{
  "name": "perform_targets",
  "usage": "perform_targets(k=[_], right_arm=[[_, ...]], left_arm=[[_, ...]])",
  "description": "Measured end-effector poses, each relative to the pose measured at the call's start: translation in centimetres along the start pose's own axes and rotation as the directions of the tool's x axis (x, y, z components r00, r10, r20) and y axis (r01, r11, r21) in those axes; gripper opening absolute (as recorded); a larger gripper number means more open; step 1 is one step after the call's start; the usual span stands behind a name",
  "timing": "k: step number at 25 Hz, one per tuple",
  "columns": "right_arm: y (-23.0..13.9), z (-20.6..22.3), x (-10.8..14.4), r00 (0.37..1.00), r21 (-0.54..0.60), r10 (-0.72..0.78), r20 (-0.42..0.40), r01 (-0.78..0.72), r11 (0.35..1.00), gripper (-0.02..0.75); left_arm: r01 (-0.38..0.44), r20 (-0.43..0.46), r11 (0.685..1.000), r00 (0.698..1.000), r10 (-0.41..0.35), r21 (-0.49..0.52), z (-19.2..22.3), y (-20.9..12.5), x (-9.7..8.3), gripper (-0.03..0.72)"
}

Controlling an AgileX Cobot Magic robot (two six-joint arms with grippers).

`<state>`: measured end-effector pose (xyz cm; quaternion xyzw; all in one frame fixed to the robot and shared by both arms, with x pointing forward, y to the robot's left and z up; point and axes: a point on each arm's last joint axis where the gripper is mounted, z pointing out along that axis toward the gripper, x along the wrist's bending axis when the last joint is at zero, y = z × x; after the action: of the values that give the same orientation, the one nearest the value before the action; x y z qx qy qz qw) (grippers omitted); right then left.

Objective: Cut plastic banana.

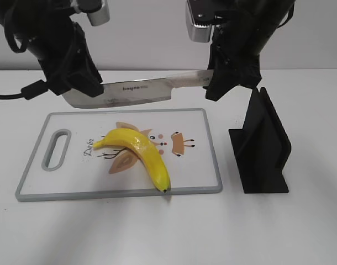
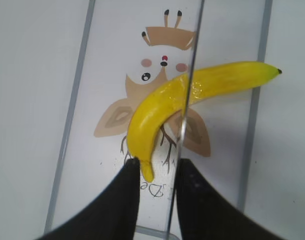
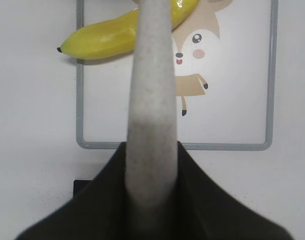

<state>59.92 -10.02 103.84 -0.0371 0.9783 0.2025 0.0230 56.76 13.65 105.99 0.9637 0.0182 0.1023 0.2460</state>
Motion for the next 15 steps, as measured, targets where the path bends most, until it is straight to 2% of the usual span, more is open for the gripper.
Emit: perform_targets(k=[15], right_arm=[[0.06,0.00,-0.04,1.000,-0.006,0.000,0.004,0.001,1.000,0.169]], left_arm=[[-0.015,0.027,0.999,1.000,0.014,0.033,0.18,-0.35,-0.16,0.234]])
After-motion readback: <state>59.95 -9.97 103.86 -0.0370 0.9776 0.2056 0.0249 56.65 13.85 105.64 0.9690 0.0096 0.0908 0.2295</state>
